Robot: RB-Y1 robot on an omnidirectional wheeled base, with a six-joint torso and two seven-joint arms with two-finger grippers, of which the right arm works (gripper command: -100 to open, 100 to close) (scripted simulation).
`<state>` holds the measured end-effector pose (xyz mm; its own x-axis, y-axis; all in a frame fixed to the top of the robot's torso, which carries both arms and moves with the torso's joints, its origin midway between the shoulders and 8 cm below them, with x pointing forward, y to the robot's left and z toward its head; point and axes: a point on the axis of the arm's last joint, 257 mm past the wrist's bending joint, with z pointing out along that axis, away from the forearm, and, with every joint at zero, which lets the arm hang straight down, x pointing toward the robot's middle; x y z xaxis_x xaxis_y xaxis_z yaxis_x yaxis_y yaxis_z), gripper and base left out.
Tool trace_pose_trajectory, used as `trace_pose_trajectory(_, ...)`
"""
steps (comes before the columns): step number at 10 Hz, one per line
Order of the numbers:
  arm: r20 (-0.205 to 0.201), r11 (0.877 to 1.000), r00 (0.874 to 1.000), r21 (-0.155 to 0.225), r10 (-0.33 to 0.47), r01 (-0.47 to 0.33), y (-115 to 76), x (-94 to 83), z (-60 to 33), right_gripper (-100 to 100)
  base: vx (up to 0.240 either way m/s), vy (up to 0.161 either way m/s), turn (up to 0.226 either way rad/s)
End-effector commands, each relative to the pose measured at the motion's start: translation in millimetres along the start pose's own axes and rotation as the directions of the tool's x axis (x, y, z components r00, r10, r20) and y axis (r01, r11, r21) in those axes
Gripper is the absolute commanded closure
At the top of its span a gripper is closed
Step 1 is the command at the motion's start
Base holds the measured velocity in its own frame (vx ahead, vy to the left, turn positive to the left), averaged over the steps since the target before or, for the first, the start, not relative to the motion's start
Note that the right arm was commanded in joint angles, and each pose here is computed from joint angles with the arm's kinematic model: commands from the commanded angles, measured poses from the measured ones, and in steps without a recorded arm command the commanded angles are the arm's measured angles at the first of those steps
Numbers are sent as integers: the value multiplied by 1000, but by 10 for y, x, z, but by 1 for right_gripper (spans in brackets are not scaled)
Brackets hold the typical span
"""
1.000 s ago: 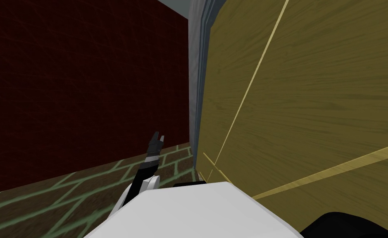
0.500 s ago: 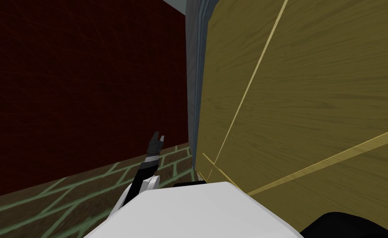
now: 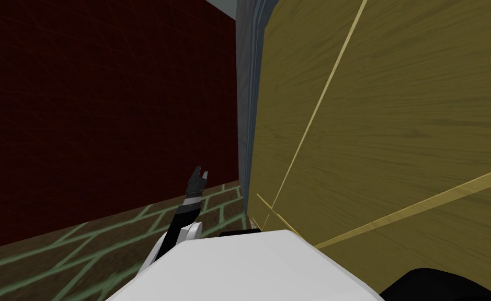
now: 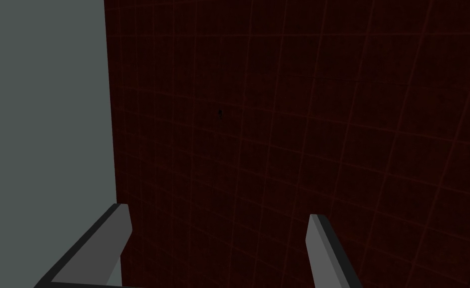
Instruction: Push the door open
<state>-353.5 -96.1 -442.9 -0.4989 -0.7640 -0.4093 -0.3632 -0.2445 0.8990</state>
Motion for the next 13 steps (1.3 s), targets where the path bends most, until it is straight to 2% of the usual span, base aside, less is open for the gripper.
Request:
trace_pose_trajectory(1,4,1000,1000,-1,4,-4,4,-3,-6,-100,0,0,0)
trace_pose_trajectory(10,4,1000,1000,-1,4,-4,4,-3,-6,-100,2,-2,-4)
trace_pose_trajectory(13,-83,998,996,55,-14,19,-174,213,-29,-100,34,-26,-65)
